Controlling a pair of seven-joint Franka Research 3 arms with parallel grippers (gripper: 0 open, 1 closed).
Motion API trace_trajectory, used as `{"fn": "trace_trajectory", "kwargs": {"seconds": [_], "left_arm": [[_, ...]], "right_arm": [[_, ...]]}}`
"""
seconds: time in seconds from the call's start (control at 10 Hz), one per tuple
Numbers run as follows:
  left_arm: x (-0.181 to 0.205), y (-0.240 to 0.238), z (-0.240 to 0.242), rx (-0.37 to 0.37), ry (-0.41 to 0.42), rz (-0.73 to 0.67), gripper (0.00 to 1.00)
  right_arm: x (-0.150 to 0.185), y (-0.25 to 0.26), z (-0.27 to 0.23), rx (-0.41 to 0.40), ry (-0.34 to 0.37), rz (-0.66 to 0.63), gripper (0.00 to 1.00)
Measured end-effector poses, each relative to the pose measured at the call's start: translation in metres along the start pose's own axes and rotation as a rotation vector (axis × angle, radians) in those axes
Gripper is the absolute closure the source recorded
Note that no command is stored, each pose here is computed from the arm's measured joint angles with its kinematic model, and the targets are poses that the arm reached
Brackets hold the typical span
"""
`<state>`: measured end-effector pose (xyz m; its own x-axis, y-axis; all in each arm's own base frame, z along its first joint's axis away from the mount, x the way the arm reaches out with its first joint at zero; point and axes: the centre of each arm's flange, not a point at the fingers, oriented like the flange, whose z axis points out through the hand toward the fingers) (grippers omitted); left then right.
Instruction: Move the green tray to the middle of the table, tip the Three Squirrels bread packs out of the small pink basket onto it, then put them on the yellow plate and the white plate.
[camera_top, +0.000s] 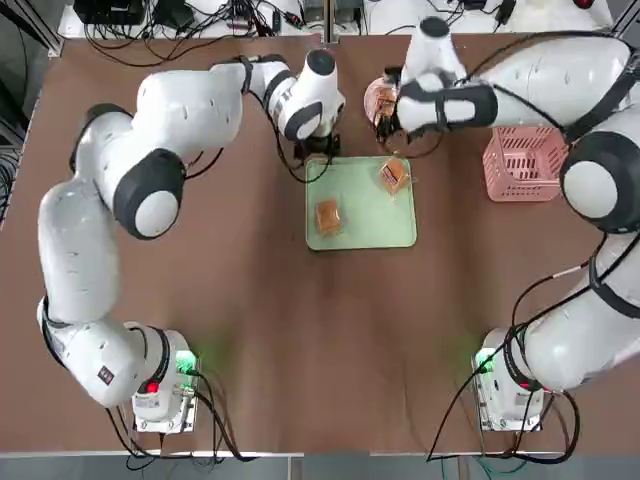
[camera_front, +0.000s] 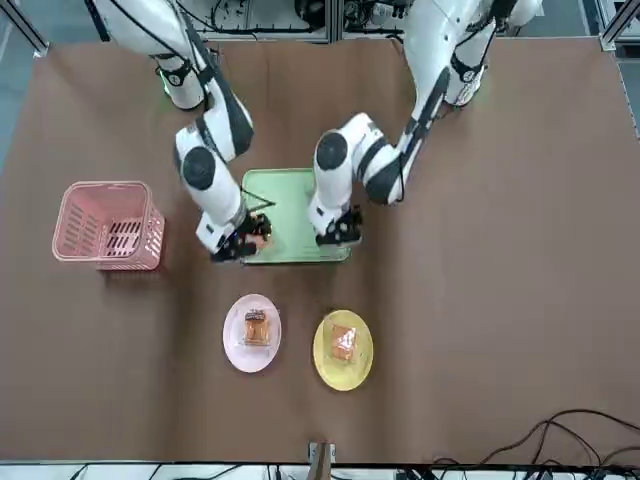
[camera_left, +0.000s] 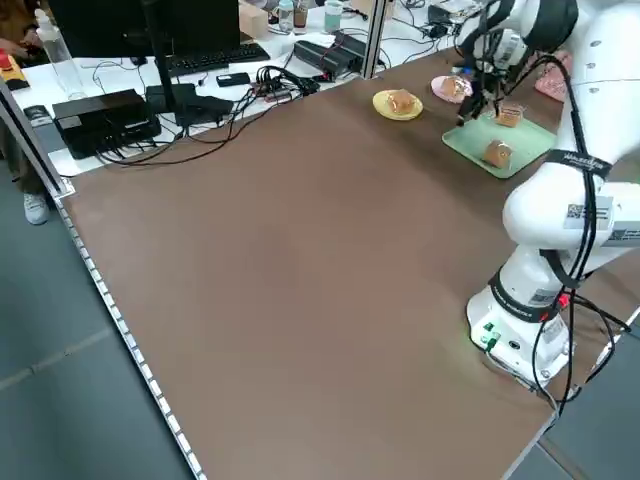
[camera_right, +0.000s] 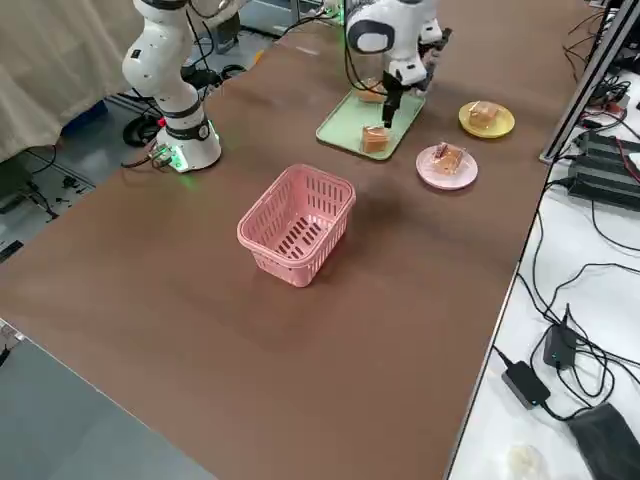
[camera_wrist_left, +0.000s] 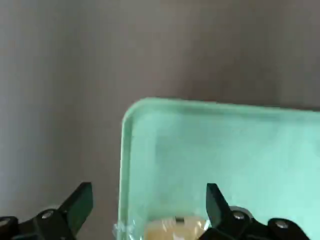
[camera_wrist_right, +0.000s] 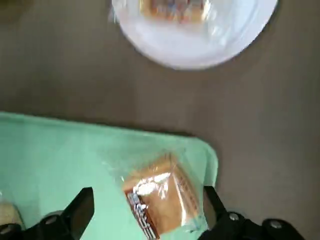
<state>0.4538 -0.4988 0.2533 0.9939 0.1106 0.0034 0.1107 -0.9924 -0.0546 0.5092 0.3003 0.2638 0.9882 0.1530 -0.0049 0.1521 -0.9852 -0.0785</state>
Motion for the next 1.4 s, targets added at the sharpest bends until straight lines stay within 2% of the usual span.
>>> {"fn": "trace_trajectory", "kwargs": {"seconds": [0.3, 0.7, 1.1, 1.4], "left_arm": [[-0.041, 0.016, 0.0, -0.001, -0.025, -0.039, 0.0], [-0.084, 0.03, 0.016, 0.009, -0.033, -0.044, 0.0], [-0.086, 0.024, 0.039, 0.037, -0.054, -0.048, 0.0], [-0.085, 0.029, 0.058, -0.003, -0.03, -0.03, 0.0]], "right_arm": [[-0.024, 0.007, 0.029, -0.001, 0.014, -0.015, 0.02], [-0.033, 0.003, 0.057, -0.028, 0.015, -0.092, 0.02], [-0.034, 0.004, 0.073, -0.053, 0.029, -0.153, 0.02], [-0.029, 0.011, 0.073, -0.064, 0.052, -0.168, 0.02]]}}
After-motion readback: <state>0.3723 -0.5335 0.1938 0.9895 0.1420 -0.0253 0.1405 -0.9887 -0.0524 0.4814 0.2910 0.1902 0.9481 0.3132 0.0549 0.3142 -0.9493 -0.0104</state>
